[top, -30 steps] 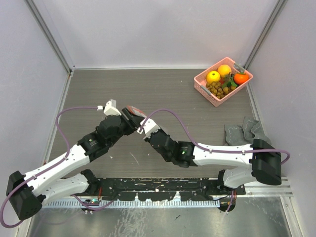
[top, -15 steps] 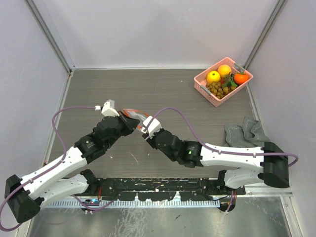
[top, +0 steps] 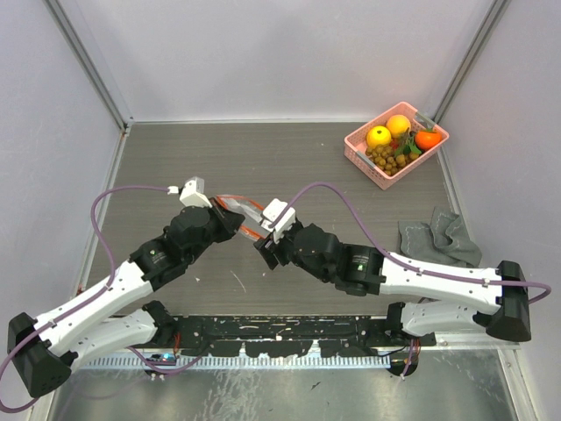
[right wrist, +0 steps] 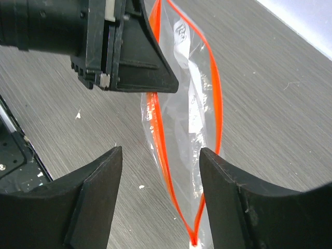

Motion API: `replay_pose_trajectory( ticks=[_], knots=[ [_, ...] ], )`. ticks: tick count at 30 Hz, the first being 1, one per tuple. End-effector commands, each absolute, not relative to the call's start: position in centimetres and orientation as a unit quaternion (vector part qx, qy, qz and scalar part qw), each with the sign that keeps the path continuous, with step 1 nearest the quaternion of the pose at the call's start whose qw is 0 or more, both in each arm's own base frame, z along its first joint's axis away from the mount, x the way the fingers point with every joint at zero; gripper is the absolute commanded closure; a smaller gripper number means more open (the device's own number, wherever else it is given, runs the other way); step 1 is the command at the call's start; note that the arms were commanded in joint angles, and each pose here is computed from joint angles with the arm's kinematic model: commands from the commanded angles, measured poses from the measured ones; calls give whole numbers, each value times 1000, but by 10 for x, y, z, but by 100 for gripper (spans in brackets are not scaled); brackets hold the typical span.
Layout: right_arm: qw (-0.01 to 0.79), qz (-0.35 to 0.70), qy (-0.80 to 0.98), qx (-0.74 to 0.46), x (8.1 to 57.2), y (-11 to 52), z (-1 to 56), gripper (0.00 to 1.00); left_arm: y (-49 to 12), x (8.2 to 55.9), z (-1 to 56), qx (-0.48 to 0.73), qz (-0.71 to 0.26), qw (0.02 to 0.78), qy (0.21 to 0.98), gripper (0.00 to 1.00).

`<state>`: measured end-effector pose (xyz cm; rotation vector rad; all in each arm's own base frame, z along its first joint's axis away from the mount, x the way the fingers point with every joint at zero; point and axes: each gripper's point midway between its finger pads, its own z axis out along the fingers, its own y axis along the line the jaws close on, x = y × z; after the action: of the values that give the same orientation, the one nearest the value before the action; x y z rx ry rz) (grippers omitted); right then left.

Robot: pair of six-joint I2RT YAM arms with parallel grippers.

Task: Place the food in the zip-top bag and seal the zipper
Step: Open the zipper of the food storage bag.

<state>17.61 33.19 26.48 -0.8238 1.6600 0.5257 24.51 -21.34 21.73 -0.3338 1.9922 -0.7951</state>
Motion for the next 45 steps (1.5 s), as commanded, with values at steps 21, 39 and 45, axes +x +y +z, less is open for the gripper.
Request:
replay_pose_trajectory(
  ticks=[21,39,45],
  knots=[
    [598,83,760,-240,241,301,229,43,-233,236,256,-76,-386,476,787,100],
    [609,62,768,-188,247,291,236,100,-230,234,255,-98,-401,476,776,57],
    [636,28,756,-153,245,286,249,100,-235,230,260,-107,-425,463,770,29]
  ],
)
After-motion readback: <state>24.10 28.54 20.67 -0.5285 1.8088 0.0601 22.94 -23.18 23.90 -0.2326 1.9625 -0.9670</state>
